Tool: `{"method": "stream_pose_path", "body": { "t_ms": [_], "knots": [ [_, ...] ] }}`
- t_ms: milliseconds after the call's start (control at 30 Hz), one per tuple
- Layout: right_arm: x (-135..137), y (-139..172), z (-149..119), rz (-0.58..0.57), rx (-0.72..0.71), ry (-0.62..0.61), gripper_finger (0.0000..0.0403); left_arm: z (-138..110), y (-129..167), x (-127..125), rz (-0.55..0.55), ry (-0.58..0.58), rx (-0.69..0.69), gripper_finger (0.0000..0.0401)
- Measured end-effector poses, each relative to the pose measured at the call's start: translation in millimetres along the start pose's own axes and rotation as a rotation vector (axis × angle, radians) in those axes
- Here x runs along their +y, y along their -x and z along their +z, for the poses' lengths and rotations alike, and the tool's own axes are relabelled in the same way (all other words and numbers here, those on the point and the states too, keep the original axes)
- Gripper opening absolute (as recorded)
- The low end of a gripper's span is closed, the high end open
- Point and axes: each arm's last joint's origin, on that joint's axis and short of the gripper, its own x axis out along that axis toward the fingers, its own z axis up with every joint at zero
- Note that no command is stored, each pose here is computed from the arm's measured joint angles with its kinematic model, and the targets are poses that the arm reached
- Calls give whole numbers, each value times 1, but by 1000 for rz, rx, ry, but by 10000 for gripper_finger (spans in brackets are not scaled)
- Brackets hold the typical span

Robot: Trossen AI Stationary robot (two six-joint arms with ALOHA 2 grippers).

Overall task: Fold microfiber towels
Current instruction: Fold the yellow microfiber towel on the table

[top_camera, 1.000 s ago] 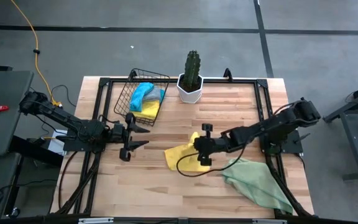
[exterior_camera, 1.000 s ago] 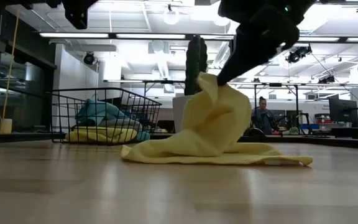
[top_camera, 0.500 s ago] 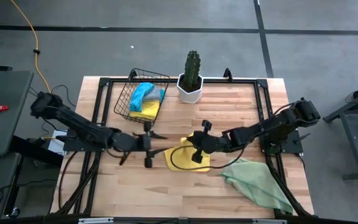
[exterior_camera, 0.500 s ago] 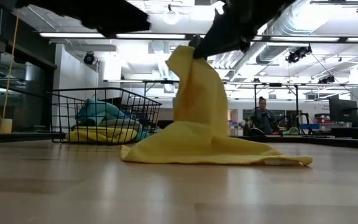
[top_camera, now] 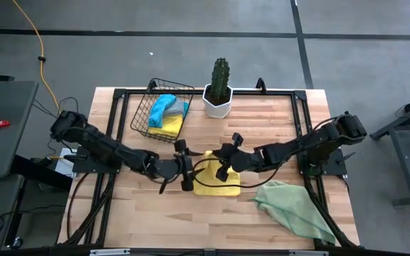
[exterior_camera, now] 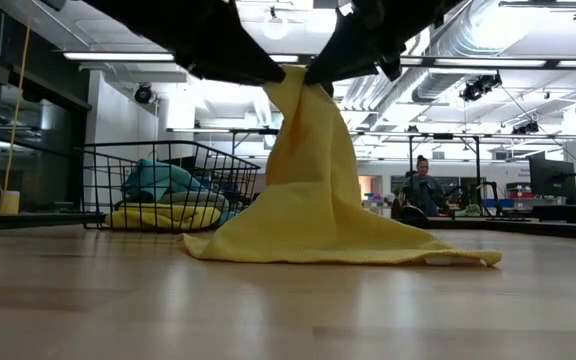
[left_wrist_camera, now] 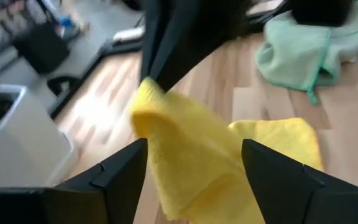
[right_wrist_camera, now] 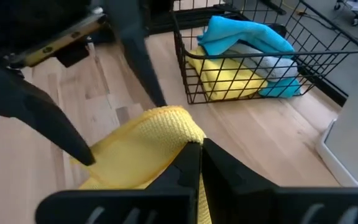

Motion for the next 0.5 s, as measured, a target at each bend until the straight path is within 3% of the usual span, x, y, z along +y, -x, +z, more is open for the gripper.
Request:
{"method": "stream_pose_path", "body": {
  "t_ms": [233, 500],
  "knots": [
    [-2, -1, 1, -24, -10, 0, 0, -4, -9, 13, -9, 187, 73, 255],
    [-2, -1, 1, -28, -14, 2, 0, -9, -18, 24, -151, 322, 145, 255]
  ]
}}
